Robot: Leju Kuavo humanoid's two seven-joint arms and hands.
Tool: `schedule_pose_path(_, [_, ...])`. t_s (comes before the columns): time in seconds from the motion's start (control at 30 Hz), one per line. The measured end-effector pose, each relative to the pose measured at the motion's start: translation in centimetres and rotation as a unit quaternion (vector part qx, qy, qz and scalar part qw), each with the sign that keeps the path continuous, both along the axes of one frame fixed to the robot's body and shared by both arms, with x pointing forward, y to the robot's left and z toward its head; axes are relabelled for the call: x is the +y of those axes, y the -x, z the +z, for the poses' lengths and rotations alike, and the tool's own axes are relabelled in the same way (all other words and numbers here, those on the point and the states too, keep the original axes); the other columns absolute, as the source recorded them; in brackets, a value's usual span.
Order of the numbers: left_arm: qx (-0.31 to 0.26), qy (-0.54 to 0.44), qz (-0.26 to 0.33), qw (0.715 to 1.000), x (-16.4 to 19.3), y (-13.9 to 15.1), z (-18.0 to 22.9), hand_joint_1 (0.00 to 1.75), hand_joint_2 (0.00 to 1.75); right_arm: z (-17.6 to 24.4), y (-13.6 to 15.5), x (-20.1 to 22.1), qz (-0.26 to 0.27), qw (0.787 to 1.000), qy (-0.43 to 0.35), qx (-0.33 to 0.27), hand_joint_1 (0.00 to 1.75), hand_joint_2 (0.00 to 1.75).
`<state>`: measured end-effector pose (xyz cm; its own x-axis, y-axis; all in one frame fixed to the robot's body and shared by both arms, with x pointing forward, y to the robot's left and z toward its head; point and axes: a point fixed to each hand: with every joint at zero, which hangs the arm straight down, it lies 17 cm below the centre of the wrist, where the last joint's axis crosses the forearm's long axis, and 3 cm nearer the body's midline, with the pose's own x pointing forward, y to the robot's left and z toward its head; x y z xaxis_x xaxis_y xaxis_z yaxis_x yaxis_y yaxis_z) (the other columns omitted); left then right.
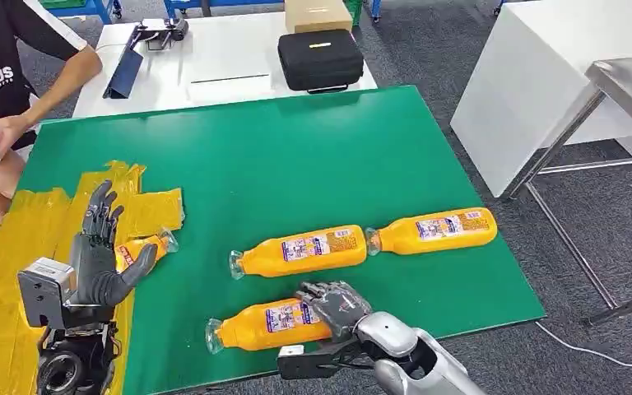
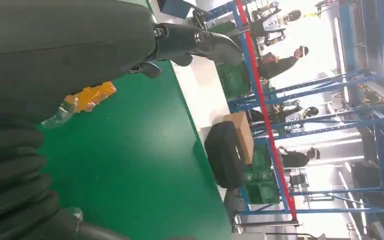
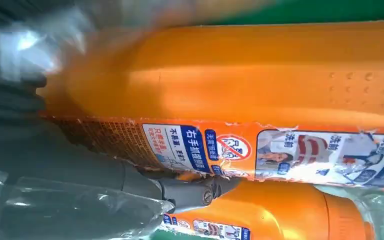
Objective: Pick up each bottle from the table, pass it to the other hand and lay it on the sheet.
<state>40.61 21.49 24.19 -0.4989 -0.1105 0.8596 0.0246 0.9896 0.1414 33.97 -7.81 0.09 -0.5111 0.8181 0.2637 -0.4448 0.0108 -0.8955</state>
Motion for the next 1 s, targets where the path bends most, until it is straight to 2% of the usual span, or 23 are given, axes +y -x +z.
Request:
schedule_pose_path(0.17, [0.006, 0.002, 0.001, 1.000, -0.1, -0.1, -0.2, 0.00, 1.75, 0.1, -0.3, 0.1, -0.001, 1.000, -0.002, -0.004, 1.75, 1.75])
schedule_pose_path(0.27, [0.011, 0.001, 0.000, 1.000, -0.1, 0.1, -0.5, 0.00, 1.75, 0.7, -0.4, 0.3, -0.013, 0.999, -0.030, -0.012, 1.75, 1.75])
schedule_pose_path(0.33, [0.014, 0.001, -0.002, 1.000, -0.1, 0.3, -0.6, 0.00, 1.75, 1.8, -0.5, 0.7, -0.025, 0.997, -0.071, -0.020, 1.75, 1.75])
schedule_pose_path(0.4, [0.022, 0.007, -0.006, 1.000, 0.0, 0.7, -0.8, 0.00, 1.75, 3.3, -0.3, 0.8, -0.050, 0.988, -0.146, -0.021, 1.75, 1.75])
schedule_pose_path(0.47, [0.039, 0.024, -0.011, 0.999, 0.3, 0.9, -1.3, 0.00, 1.75, 5.5, -0.1, 1.1, -0.074, 0.969, -0.234, -0.015, 1.75, 1.75])
schedule_pose_path(0.53, [0.043, 0.029, -0.013, 0.999, 0.4, 1.1, -1.3, 0.00, 1.75, 7.1, -0.2, 1.0, -0.090, 0.954, -0.286, -0.016, 1.75, 1.75])
schedule_pose_path(0.7, [0.050, 0.032, -0.029, 0.998, -0.1, 1.5, -0.8, 0.00, 1.75, 12.7, -1.3, -2.2, -0.149, 0.881, -0.447, -0.055, 1.75, 1.75])
schedule_pose_path(0.83, [0.055, 0.038, -0.047, 0.997, -0.6, 1.7, -0.4, 0.00, 1.75, 15.1, -2.0, -5.0, -0.184, 0.845, -0.494, -0.094, 1.75, 1.75])
schedule_pose_path(1.0, [0.087, 0.079, -0.107, 0.987, -2.3, 2.2, -0.4, 0.00, 1.75, 16.4, -2.7, -7.6, -0.222, 0.817, -0.518, -0.124, 1.75, 1.75])
